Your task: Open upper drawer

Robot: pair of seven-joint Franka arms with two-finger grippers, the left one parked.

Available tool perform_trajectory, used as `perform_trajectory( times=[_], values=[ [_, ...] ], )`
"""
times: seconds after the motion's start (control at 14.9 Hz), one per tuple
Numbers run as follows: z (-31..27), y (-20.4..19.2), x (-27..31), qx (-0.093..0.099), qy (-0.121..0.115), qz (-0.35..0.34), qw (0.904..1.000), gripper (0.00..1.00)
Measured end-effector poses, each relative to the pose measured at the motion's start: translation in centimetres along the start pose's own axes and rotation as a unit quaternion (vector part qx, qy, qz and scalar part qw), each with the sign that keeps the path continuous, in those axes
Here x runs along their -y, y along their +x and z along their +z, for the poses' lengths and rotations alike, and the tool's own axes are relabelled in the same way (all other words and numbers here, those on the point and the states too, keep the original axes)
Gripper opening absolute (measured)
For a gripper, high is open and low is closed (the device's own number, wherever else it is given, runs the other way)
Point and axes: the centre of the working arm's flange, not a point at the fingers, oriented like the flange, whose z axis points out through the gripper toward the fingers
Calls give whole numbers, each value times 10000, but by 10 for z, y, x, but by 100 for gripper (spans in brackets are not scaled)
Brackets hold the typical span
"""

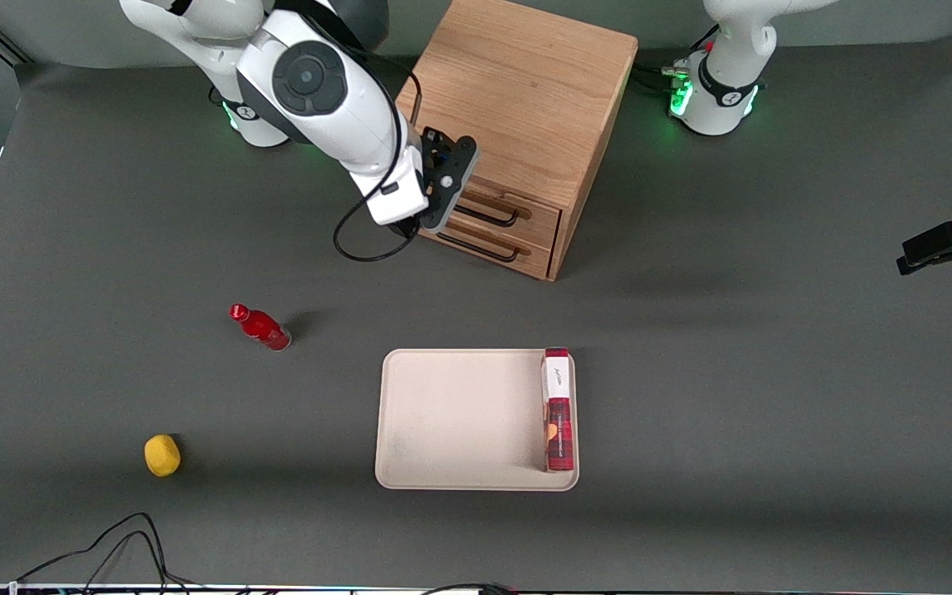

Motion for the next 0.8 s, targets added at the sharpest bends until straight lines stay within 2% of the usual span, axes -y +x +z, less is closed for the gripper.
perform_trajectory(
  times=[0.27, 0.54, 0.8],
  values=[
    [22, 4, -7, 80, 32, -57, 9999, 100],
    [33, 9, -10, -12, 103, -78, 9999, 100],
    [52, 13, -13, 11, 30, -163, 9999, 100]
  ],
)
